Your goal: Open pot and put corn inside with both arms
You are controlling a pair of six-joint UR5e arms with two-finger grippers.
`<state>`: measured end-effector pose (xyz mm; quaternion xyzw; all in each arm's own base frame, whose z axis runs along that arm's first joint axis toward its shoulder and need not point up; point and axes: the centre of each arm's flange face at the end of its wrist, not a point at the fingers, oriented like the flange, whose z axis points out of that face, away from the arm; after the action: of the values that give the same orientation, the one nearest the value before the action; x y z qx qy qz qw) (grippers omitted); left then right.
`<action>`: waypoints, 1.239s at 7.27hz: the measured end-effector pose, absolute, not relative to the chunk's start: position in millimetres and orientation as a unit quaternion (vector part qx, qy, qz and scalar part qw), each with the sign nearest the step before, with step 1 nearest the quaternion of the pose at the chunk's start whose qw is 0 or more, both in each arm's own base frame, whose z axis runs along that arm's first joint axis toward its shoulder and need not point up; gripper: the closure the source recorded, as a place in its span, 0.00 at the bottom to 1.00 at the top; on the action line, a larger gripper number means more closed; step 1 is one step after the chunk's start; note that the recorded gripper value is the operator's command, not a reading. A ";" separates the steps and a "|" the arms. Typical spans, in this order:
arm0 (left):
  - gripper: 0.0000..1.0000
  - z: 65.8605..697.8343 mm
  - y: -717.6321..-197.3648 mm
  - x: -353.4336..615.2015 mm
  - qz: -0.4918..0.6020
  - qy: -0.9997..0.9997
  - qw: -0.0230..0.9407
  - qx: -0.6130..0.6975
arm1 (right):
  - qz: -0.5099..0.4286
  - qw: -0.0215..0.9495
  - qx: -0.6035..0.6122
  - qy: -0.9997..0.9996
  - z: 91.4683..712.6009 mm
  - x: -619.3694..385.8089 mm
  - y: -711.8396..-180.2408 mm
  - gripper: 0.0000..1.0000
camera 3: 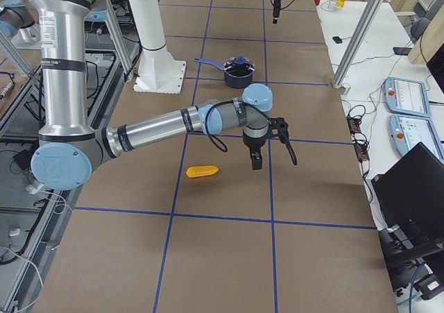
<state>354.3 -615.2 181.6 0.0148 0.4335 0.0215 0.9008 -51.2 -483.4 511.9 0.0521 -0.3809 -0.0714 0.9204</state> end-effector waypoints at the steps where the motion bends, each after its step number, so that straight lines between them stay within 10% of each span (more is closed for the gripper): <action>1: 0.02 166.4 -605.7 372.6 0.027 0.436 0.900 0.011 | -0.076 0.920 0.042 -0.381 515.2 -61.7 -479.5 0.00; 9: 0.02 88.5 -531.2 490.8 0.085 0.392 0.916 0.023 | -0.165 0.920 -0.024 -0.355 534.8 -158.8 -414.3 0.01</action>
<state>490.8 -531.2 88.5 0.0226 0.3916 0.0850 0.9159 -158.8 -414.3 534.8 -0.0237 -0.3552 -0.1651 0.9198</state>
